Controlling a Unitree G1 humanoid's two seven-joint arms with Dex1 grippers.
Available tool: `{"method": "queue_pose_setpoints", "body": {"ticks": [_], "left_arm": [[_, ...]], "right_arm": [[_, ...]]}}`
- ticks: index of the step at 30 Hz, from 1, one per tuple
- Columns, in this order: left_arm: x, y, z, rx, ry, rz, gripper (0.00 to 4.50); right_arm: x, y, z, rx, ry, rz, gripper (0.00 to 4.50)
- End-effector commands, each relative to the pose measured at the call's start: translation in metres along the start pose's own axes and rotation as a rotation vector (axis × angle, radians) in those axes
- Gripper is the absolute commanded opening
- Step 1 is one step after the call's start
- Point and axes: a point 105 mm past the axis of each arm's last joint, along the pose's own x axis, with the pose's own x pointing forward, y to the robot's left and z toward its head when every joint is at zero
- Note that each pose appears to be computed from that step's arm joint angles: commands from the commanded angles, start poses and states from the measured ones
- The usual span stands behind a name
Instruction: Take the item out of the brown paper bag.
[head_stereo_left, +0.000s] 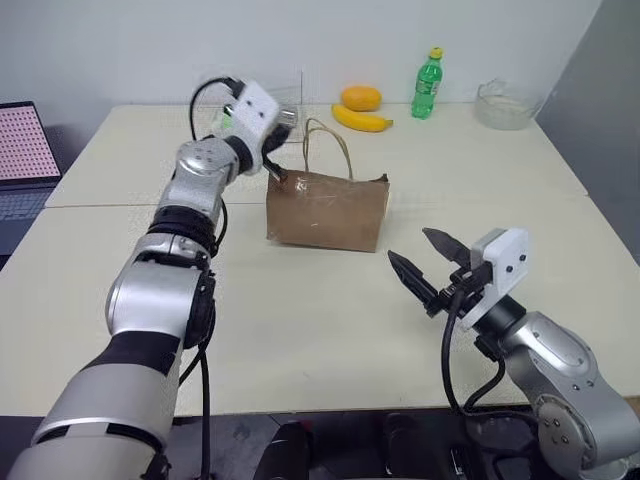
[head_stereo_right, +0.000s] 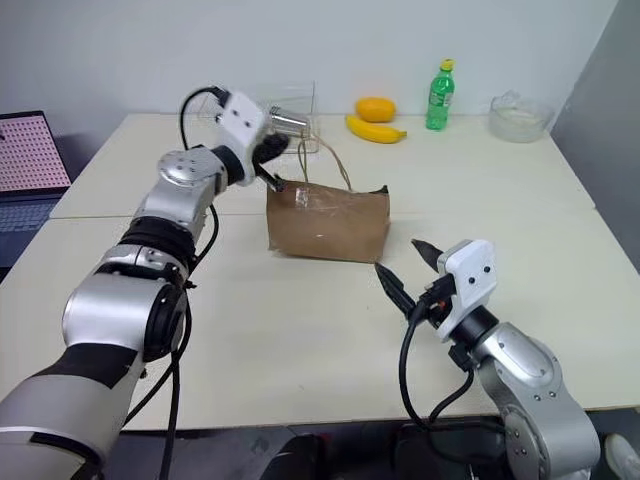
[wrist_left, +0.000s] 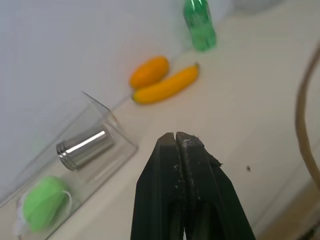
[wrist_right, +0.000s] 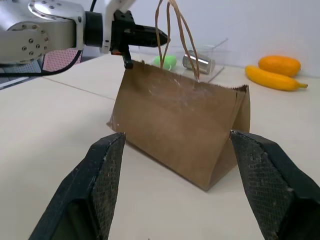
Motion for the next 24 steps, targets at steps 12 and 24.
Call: {"method": "queue_pose_setpoints", "body": {"ticks": [12, 24], "left_arm": [[-0.019, -0.013, 0.0, 0.016, 0.101, -0.357, 0.02], [-0.064, -0.014, 0.0, -0.063, 0.065, -0.612, 0.02]], "right_arm": [[-0.019, 0.018, 0.02, -0.053, -0.065, 0.069, 3.5], [-0.014, 0.025, 0.016, 0.003, -0.033, 0.185, 3.5]]}}
